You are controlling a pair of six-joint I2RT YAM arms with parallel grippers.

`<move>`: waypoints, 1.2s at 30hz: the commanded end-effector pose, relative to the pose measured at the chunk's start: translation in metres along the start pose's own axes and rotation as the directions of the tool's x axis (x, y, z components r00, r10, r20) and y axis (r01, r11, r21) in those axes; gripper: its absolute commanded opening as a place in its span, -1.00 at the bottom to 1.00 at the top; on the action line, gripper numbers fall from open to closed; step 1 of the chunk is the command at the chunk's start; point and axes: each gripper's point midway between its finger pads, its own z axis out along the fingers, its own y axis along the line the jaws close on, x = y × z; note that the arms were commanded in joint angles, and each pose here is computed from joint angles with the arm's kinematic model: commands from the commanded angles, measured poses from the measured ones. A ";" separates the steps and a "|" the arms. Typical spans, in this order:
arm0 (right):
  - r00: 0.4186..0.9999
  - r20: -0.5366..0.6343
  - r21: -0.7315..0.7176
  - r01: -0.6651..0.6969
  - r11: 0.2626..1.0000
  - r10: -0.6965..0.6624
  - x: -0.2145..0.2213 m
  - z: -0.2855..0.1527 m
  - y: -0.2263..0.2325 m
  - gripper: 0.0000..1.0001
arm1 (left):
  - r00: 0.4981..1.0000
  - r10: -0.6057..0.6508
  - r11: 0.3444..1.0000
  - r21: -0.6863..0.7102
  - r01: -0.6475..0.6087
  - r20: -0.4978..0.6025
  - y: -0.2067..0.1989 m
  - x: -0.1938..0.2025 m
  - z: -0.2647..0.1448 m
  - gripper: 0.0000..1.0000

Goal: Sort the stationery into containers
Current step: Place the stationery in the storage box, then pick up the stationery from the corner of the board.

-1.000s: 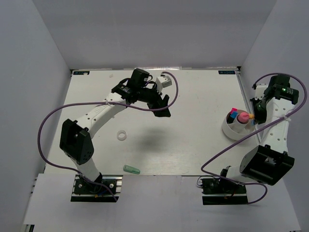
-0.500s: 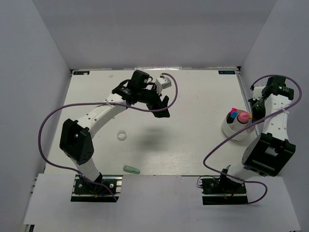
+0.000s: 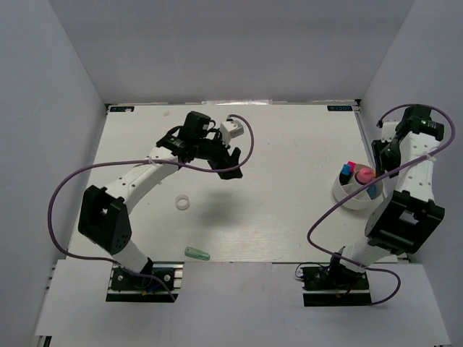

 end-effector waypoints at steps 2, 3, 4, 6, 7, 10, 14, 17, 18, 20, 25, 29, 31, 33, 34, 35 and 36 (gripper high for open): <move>0.997 0.058 -0.029 0.044 0.999 -0.043 -0.015 -0.025 0.004 -0.04 | 0.981 0.188 0.982 -0.011 -0.188 0.039 -0.006 -0.003 -0.041 0.80; 0.996 0.079 -0.059 0.054 0.997 -0.050 -0.018 -0.029 0.008 -0.05 | 0.950 0.311 0.948 0.066 -0.312 0.014 -0.018 0.012 -0.046 0.77; 0.995 0.084 -0.078 0.067 0.995 -0.061 -0.019 -0.035 0.013 -0.05 | 0.930 0.368 0.925 0.099 -0.367 0.005 -0.024 0.022 -0.051 0.76; 0.991 0.115 -0.091 0.081 0.993 -0.070 -0.029 -0.046 0.016 -0.04 | 0.866 0.496 0.860 0.172 -0.481 -0.060 -0.032 0.057 -0.061 0.76; 0.991 0.111 -0.091 0.084 0.992 -0.074 -0.032 -0.047 0.017 -0.05 | 0.848 0.520 0.847 0.188 -0.497 -0.102 -0.029 0.070 -0.063 0.76; 0.988 0.128 -0.089 0.103 0.991 -0.091 -0.040 -0.050 0.022 -0.06 | 0.752 0.615 0.769 0.387 -0.508 -0.235 -0.037 0.133 -0.073 0.72; 0.985 0.140 -0.104 0.117 0.988 -0.102 -0.048 -0.052 0.035 -0.06 | 0.656 0.708 0.688 0.469 -0.554 -0.263 -0.045 0.185 -0.083 0.72; 0.985 0.133 -0.112 0.129 0.985 -0.113 -0.052 -0.050 0.045 -0.06 | 0.582 0.768 0.631 0.472 -0.615 -0.267 -0.042 0.212 -0.086 0.72; 0.985 0.133 -0.113 0.128 0.985 -0.113 -0.052 -0.050 0.046 -0.06 | 0.567 0.780 0.616 0.486 -0.620 -0.266 -0.045 0.218 -0.087 0.72; 0.985 0.130 -0.119 0.132 0.984 -0.116 -0.053 -0.049 0.051 -0.06 | 0.543 0.793 0.600 0.504 -0.621 -0.275 -0.047 0.236 -0.092 0.73; 0.986 0.104 -0.122 0.142 0.982 -0.129 -0.051 -0.042 0.056 -0.06 | 0.492 0.828 0.555 0.516 -0.652 -0.269 -0.054 0.267 -0.098 0.78; 0.985 0.102 -0.118 0.148 0.982 -0.137 -0.052 -0.042 0.058 -0.06 | 0.512 0.812 0.579 0.501 -0.643 -0.280 -0.056 0.271 -0.094 0.78; 0.985 0.096 -0.116 0.154 0.981 -0.143 -0.052 -0.041 0.059 -0.06 | 0.528 0.795 0.602 0.492 -0.629 -0.298 -0.055 0.272 -0.091 0.76; 0.985 0.093 -0.113 0.157 0.981 -0.147 -0.052 -0.041 0.060 -0.06 | 0.537 0.789 0.608 0.501 -0.616 -0.298 -0.060 0.272 -0.087 0.75; 0.985 0.089 -0.115 0.157 0.981 -0.147 -0.051 -0.040 0.061 -0.06 | 0.554 0.776 0.624 0.497 -0.603 -0.302 -0.062 0.273 -0.085 0.74; 0.985 0.089 -0.114 0.158 0.981 -0.149 -0.051 -0.040 0.061 -0.06 | 0.565 0.767 0.635 0.492 -0.596 -0.305 -0.062 0.273 -0.083 0.73; 0.985 0.089 -0.114 0.158 0.981 -0.149 -0.050 -0.040 0.061 -0.06 | 0.564 0.769 0.630 0.506 -0.590 -0.299 -0.067 0.274 -0.080 0.72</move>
